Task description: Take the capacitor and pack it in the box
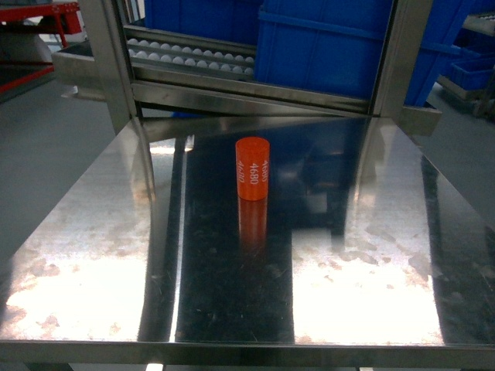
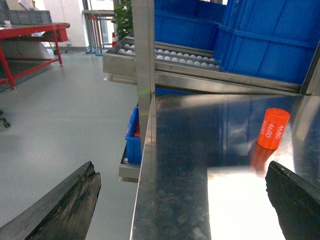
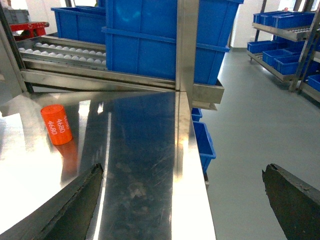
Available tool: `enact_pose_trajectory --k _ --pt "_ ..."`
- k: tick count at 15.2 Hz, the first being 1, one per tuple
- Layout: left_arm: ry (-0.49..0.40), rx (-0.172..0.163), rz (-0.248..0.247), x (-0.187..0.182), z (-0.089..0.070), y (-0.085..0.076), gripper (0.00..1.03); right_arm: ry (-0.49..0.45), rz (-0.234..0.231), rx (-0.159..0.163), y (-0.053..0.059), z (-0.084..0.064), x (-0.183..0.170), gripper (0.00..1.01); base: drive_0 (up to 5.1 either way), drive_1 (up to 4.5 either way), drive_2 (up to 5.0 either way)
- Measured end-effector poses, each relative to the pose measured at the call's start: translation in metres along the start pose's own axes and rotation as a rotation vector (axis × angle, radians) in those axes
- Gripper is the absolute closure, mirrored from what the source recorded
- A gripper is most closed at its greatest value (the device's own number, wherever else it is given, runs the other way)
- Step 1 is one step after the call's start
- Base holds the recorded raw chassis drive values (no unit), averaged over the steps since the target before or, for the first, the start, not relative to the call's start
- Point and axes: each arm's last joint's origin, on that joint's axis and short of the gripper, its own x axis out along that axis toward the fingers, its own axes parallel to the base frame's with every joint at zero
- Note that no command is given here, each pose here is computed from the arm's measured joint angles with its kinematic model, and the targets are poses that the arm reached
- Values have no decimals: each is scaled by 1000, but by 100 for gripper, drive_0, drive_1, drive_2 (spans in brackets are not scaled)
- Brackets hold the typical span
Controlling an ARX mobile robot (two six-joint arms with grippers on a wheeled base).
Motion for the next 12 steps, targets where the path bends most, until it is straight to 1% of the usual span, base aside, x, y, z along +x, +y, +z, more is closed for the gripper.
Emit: enact_pose_trajectory --k 7,8,9,10,11,12 --pt "0 -1 5 0 0 0 5 0 0 0 0 0 0 3 0 0 0" --pt "-39 -49 142 8 8 -5 5 0 -2 0 0 0 0 3 0 0 0" --pt "-30 -81 233 25 16 -7 5 -1 0 0 0 0 0 3 0 0 0" --pt "-34 -85 269 54 23 -4 5 0 -1 0 0 0 0 3 0 0 0" --pt "-62 -87 190 88 34 -7 5 0 0 0 0 0 0 3 0 0 0" --pt "-80 -81 67 128 41 -15 5 -2 0 0 0 0 0 3 0 0 0"
